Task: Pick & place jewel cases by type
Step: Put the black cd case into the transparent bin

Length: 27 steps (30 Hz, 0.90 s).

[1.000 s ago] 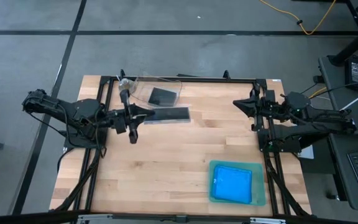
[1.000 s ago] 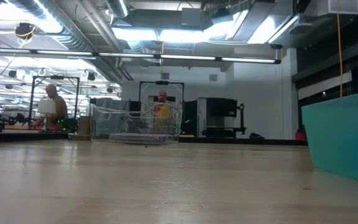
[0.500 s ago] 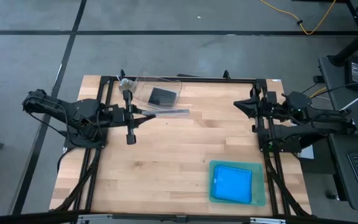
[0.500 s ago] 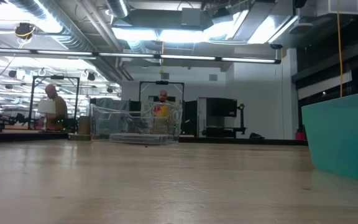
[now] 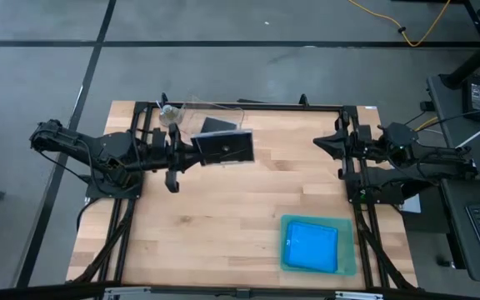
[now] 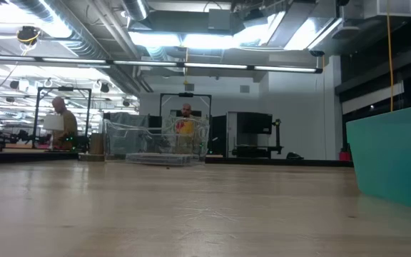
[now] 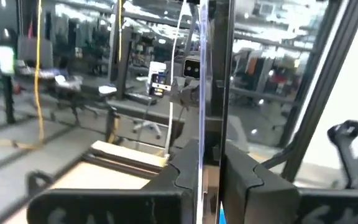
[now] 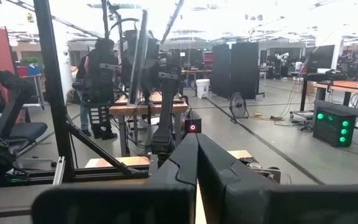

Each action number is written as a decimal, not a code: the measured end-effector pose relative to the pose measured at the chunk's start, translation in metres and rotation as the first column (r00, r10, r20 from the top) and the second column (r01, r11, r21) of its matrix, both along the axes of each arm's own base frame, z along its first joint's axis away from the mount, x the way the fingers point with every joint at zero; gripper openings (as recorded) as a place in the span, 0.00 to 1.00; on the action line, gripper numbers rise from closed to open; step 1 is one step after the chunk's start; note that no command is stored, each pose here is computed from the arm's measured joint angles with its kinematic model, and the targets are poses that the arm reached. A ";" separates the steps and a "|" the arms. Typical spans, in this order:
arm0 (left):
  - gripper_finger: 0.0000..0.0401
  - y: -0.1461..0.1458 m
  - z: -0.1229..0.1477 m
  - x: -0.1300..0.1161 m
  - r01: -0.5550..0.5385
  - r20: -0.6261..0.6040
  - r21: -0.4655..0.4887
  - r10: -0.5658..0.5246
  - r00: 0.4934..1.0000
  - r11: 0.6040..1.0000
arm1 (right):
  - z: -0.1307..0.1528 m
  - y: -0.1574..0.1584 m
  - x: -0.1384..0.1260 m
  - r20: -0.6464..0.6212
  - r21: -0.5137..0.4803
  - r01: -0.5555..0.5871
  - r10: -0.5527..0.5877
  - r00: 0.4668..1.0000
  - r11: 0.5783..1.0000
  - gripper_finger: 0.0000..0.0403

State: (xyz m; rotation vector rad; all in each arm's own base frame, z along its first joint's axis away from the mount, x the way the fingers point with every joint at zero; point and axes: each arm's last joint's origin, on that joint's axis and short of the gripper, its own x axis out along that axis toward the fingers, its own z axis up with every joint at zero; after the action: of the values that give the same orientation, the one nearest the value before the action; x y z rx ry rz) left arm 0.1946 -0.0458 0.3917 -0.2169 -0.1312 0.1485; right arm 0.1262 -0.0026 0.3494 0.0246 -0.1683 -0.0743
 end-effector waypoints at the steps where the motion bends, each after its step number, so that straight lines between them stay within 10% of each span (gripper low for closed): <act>1: 0.07 0.000 0.000 0.000 0.004 0.006 -0.035 -0.004 1.000 0.999 | 0.000 0.000 0.000 0.000 -0.003 -0.005 0.005 1.000 1.000 0.02; 11: 0.07 0.000 0.000 0.000 0.059 0.072 -0.385 -0.033 0.997 0.921 | 0.000 0.001 0.000 -0.001 -0.018 -0.022 0.022 1.000 1.000 0.02; 27: 0.07 0.000 0.000 0.000 0.151 0.169 -0.764 -0.032 0.985 0.628 | 0.000 0.002 0.000 -0.004 -0.061 -0.068 0.068 0.998 0.996 0.02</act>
State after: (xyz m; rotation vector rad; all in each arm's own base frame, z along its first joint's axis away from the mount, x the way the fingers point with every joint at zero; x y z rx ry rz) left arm 0.1946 -0.0459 0.3917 -1.1181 -0.1909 0.0774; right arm 0.1263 -0.0004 0.3493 -0.0303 -0.1673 -0.0011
